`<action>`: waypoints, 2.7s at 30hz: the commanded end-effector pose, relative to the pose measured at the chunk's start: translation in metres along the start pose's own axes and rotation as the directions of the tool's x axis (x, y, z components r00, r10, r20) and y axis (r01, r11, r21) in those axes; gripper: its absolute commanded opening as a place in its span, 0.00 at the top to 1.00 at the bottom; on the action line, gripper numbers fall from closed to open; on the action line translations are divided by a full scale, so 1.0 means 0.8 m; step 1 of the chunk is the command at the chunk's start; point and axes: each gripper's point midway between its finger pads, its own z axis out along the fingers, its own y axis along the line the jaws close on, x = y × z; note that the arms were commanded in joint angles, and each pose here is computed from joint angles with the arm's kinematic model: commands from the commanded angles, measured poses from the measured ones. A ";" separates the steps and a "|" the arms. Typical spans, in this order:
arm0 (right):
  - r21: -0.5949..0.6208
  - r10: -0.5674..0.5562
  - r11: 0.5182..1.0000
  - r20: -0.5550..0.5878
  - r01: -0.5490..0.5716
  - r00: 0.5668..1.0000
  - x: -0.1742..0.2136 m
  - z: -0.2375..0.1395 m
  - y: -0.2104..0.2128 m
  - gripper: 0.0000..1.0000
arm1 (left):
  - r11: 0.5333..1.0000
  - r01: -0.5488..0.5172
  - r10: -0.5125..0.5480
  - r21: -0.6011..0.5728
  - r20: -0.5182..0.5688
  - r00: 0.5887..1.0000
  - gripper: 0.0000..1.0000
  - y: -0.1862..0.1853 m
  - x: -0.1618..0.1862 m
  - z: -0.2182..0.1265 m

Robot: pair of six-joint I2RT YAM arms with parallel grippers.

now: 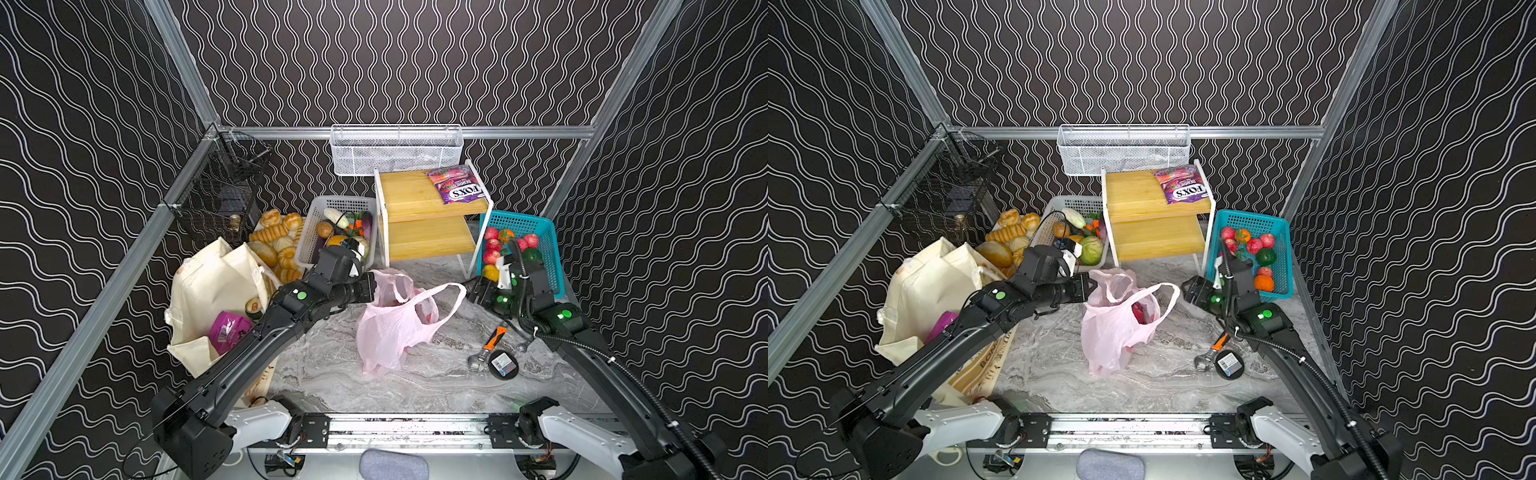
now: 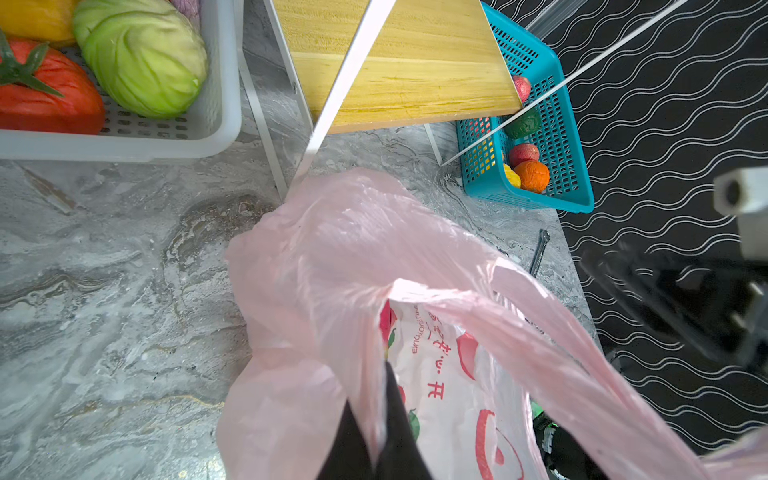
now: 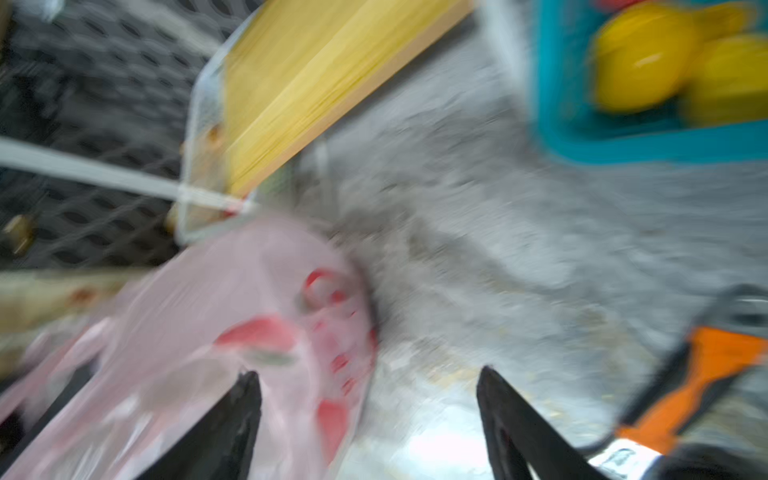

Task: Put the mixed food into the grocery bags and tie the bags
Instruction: 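Release the dragon fruit and return the right gripper to the teal basket, then grasp the green fruit in the teal basket with the right gripper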

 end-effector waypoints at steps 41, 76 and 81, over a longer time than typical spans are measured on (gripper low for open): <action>0.522 0.112 0.843 0.073 -0.134 0.991 -0.260 0.218 -0.359 0.43 | 0.999 -0.031 0.030 0.044 0.006 1.000 1.00 -0.016 -0.015 0.005; 0.502 0.043 0.859 0.129 -0.103 0.991 -0.295 0.208 -0.352 0.47 | 0.999 -0.038 0.037 0.033 0.023 0.999 1.00 -0.013 -0.016 -0.004; 0.435 0.023 0.896 0.166 -0.094 0.986 -0.306 0.180 -0.313 0.50 | 0.999 -0.036 0.035 0.036 0.026 0.999 1.00 -0.013 -0.016 -0.005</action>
